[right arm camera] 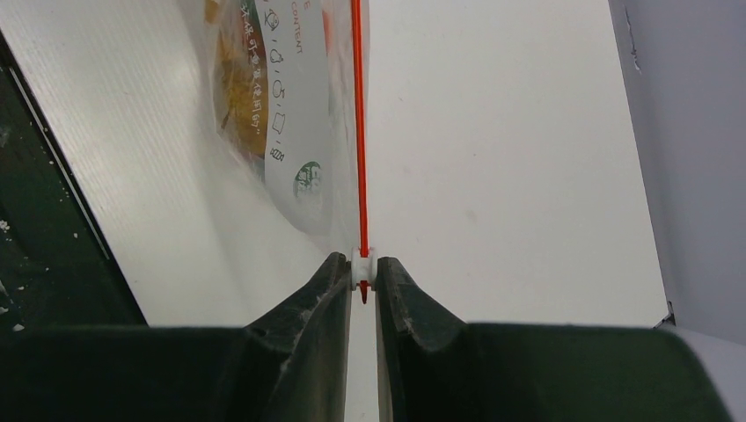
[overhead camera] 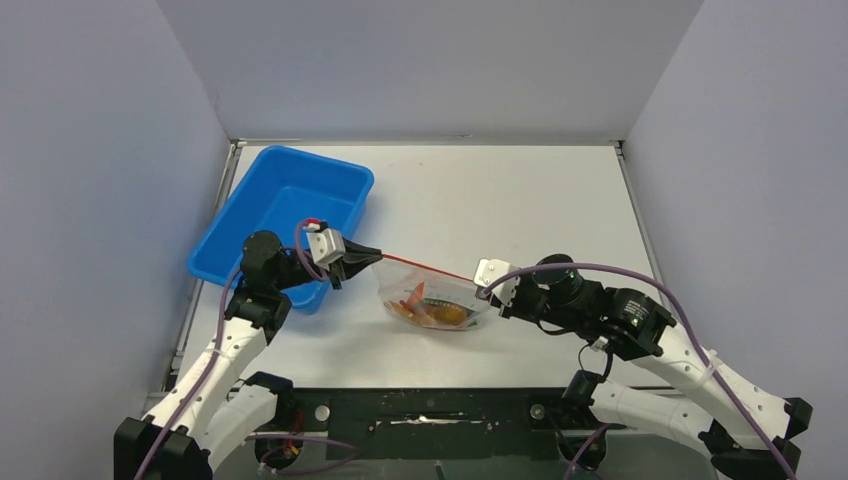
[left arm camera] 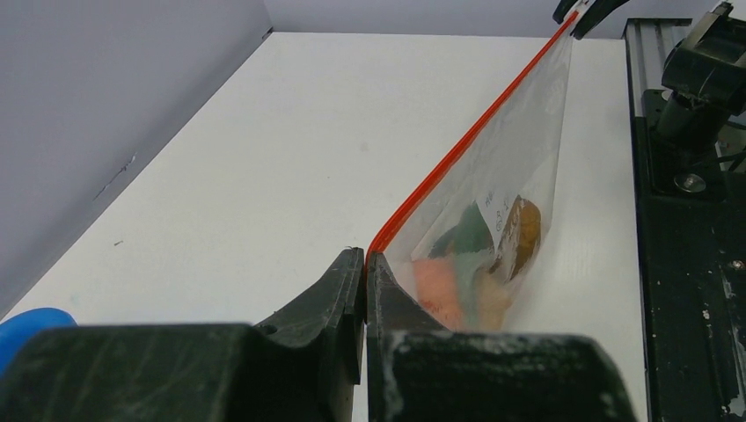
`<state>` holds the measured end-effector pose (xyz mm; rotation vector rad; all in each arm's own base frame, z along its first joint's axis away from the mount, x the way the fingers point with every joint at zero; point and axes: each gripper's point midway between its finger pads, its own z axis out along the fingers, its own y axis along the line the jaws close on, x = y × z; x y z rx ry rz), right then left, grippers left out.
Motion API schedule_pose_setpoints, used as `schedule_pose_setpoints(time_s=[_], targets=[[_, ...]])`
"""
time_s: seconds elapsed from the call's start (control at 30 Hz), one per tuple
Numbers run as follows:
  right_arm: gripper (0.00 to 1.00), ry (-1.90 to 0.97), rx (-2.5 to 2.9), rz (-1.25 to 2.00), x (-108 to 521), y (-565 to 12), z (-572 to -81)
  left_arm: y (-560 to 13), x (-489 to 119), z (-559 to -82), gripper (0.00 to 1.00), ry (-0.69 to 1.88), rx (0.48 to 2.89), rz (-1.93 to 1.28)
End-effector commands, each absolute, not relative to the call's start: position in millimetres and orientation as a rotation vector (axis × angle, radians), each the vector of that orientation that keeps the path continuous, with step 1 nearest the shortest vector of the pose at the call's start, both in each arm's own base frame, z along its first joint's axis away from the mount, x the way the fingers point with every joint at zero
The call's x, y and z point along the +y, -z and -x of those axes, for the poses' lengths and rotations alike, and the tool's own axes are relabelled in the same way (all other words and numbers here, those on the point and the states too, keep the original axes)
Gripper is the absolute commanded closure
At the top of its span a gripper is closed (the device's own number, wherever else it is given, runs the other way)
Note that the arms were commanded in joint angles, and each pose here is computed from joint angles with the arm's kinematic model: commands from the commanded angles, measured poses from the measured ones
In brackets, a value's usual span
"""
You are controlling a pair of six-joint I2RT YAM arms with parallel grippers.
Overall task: Place the food in the zip-top bag and seal the zipper
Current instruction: Zip the zipper food storage bag at the center of the board.
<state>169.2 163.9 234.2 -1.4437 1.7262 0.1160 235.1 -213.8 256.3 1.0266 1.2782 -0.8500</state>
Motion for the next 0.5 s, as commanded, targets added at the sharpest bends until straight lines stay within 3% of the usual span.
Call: schedule_pose_setpoints(time_s=[0.0, 0.47], targets=[[1.0, -0.02, 1.789, 1.395, 134, -241, -166, -273, -205, -250, 1.0, 0.793, 1.269, -0.976], [1.0, -0.081, 1.811, 1.355, 132, -250, -157, -279, -206, -242, 1.0, 0.814, 1.233, -0.979]])
